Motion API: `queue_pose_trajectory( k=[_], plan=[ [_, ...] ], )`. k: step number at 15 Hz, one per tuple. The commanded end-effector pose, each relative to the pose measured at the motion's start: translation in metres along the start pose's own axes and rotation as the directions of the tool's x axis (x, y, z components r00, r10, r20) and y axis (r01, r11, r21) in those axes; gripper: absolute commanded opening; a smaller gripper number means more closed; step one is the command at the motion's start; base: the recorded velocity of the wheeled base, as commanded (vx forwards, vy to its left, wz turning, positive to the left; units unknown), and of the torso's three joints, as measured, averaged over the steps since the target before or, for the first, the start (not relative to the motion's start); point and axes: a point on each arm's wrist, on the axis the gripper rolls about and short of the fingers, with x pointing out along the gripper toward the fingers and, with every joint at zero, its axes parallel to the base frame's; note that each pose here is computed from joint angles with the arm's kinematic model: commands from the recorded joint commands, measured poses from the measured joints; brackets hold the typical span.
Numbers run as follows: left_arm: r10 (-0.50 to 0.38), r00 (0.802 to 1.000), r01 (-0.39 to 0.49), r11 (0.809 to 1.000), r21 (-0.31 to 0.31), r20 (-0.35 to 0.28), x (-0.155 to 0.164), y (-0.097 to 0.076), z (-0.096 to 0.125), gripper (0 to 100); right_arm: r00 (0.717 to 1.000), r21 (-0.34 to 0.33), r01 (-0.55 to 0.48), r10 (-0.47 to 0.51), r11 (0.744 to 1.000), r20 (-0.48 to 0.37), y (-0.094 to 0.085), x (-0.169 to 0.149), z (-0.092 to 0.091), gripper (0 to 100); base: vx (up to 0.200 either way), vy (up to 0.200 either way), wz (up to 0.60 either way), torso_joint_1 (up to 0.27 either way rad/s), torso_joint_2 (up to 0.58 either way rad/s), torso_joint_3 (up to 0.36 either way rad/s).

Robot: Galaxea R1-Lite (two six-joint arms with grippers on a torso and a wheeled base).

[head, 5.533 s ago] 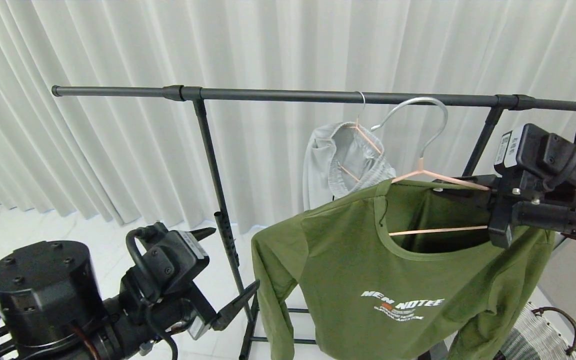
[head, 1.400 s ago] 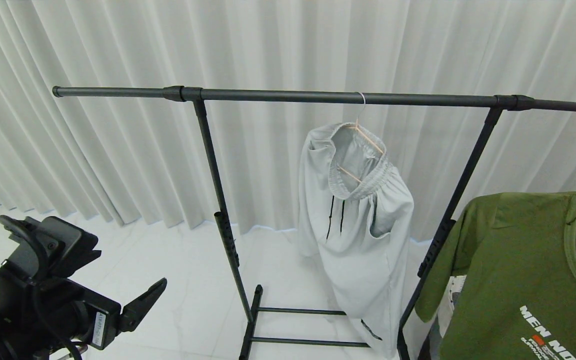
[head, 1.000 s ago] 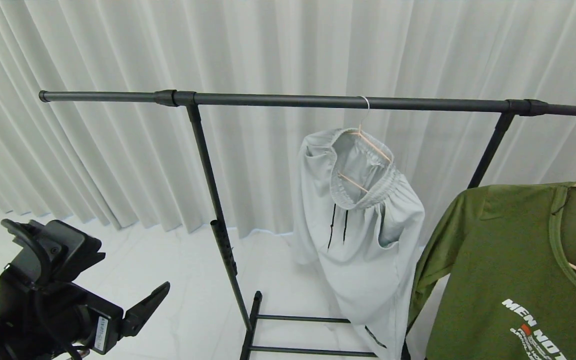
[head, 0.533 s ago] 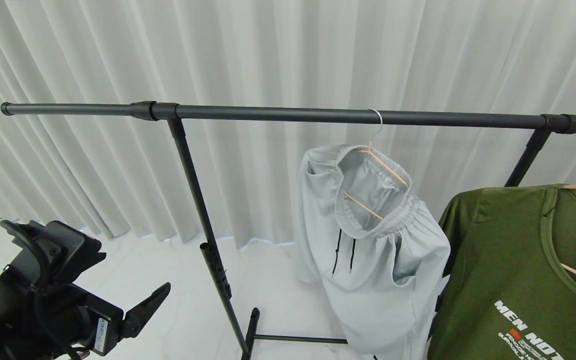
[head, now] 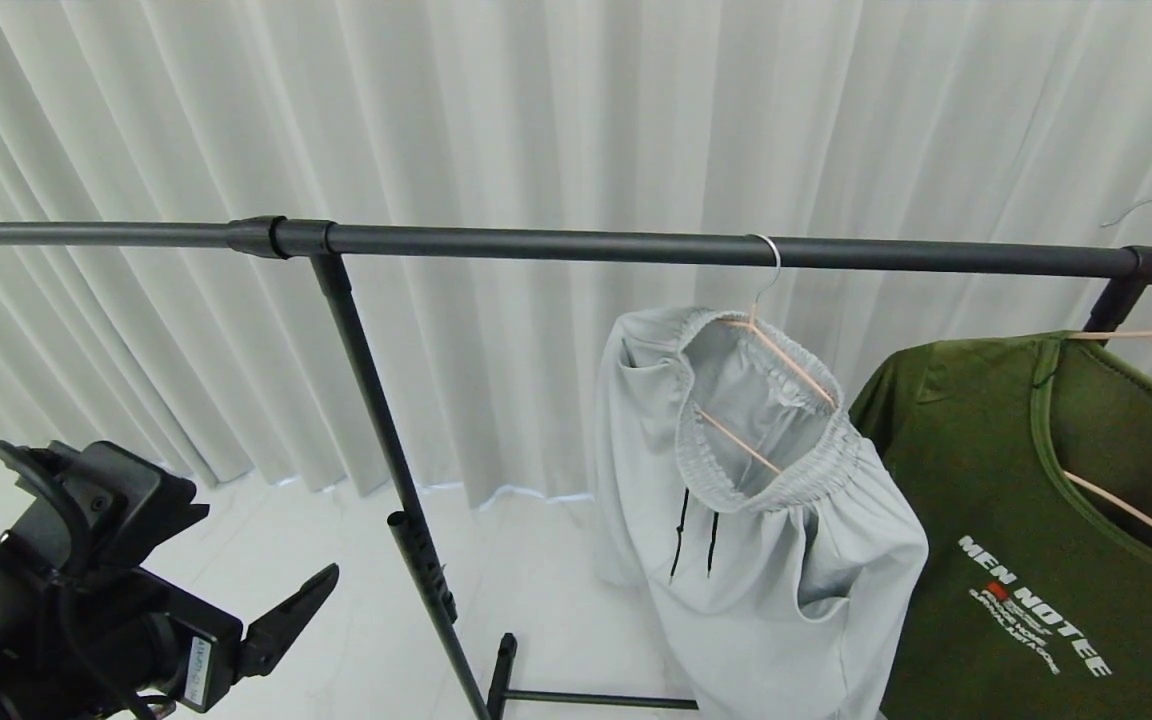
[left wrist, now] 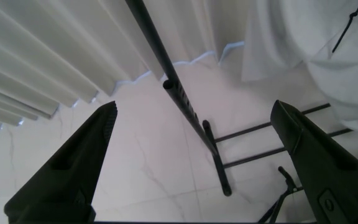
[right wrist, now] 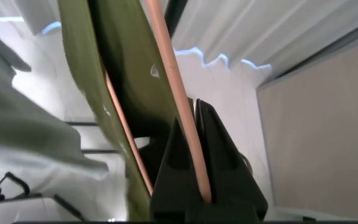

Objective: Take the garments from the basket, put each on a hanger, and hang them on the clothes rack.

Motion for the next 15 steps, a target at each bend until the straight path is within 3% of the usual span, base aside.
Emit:
queue_pose_trajectory(
  k=[1, 7, 15],
  plan=[
    [0.000, 1.000, 0.000, 1.000, 0.005, 0.002, 0.000, 0.000, 0.000, 100, 0.998, -0.011, -0.003, 0.002, 1.000, -0.063, 0.006, 0.032, 0.001, 0, 0.000, 0.000, 0.00, 0.000, 0.00, 0.000],
    [0.001, 1.000, -0.001, 1.000, 0.006, 0.011, -0.002, 0.000, 0.001, 100, 0.997, -0.004, 0.017, -0.017, 1.000, -0.071, 0.008, 0.077, 0.012, 0, 0.000, 0.000, 0.00, 0.000, 0.00, 0.000],
    [-0.002, 1.000, 0.002, 1.000, 0.007, 0.014, -0.003, 0.000, 0.001, 100, 0.997, -0.004, 0.043, -0.043, 0.999, -0.062, 0.009, 0.086, 0.014, 0, 0.000, 0.000, 0.00, 0.000, 0.00, 0.000]
  ],
)
